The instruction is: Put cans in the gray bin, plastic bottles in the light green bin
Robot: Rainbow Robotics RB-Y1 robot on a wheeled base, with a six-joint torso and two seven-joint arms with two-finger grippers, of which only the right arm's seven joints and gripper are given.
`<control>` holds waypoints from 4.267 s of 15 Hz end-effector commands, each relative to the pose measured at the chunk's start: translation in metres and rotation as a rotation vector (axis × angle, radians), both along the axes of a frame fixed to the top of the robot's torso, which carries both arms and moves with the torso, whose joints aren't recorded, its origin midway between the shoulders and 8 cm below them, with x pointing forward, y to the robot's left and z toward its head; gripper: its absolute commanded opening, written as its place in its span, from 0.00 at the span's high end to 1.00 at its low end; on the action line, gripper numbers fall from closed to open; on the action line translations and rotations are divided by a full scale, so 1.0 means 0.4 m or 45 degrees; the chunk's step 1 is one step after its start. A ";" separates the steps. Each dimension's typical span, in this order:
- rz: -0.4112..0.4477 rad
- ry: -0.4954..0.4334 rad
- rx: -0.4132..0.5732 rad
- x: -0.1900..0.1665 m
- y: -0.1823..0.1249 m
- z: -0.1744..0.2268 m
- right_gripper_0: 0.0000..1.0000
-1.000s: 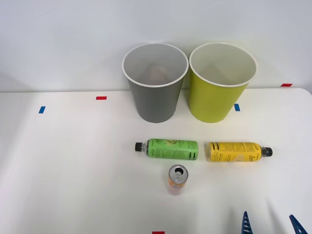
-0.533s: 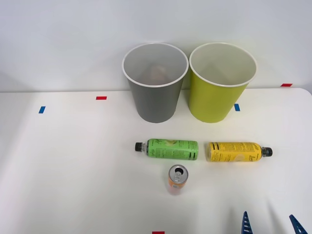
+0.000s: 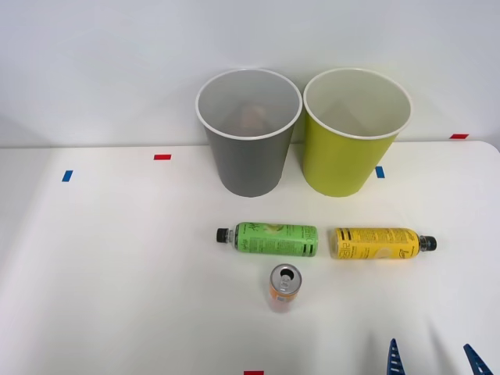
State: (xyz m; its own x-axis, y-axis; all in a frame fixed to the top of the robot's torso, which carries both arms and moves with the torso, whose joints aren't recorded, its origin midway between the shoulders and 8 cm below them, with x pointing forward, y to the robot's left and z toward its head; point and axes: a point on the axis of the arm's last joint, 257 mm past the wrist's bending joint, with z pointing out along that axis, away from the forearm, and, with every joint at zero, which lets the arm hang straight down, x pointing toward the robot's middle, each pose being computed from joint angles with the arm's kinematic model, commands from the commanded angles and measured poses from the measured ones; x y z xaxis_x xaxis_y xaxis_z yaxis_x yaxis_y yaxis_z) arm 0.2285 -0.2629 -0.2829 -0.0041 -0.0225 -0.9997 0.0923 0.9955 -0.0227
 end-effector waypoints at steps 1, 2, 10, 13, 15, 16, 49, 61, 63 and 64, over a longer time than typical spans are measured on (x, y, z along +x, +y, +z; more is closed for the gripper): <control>0.000 0.000 0.000 0.000 0.000 0.000 0.00; 0.000 0.000 0.000 0.000 0.000 0.000 0.00; 0.000 0.000 0.000 0.000 0.000 0.000 0.00; 0.000 0.000 0.000 0.000 0.000 0.000 0.00; 0.000 0.000 0.000 0.000 0.000 0.000 0.00; 0.000 0.000 0.000 0.000 0.000 0.000 0.00; 0.833 0.808 -0.863 0.330 0.132 0.139 0.00; 1.098 0.913 -1.450 0.415 0.131 0.110 0.00; 1.156 0.960 -1.508 0.424 0.129 0.097 0.00; 1.178 0.979 -1.539 0.431 0.125 0.091 0.00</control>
